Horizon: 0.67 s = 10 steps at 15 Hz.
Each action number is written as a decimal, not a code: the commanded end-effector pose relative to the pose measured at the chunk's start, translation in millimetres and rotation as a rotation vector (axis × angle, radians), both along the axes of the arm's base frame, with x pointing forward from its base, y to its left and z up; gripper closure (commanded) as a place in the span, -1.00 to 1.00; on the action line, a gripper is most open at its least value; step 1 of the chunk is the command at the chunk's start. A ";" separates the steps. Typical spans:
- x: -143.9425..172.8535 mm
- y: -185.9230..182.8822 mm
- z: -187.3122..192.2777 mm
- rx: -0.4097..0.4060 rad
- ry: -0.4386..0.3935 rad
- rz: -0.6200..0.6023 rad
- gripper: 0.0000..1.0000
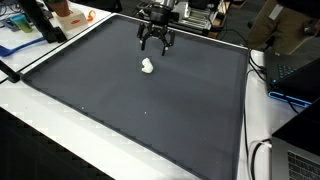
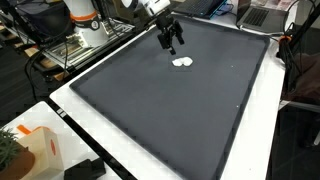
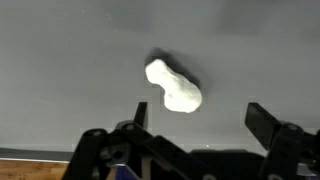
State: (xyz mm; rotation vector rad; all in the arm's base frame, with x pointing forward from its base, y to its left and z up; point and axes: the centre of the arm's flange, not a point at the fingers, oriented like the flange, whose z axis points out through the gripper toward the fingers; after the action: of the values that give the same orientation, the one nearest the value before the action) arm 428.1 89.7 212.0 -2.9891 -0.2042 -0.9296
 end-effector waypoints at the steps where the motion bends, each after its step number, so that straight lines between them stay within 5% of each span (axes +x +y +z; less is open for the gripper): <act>1: -0.1 -7.5 -10.6 0.001 -0.001 -0.009 -1.00; 4: 0.8 -15.9 -29.2 0.018 0.007 -0.023 -1.00; 10: 6.3 -11.9 -8.7 0.043 -0.044 -0.035 -1.00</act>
State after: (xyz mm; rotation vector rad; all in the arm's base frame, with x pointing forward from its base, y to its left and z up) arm 435.9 77.2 192.8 -2.9608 -0.1555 -0.9673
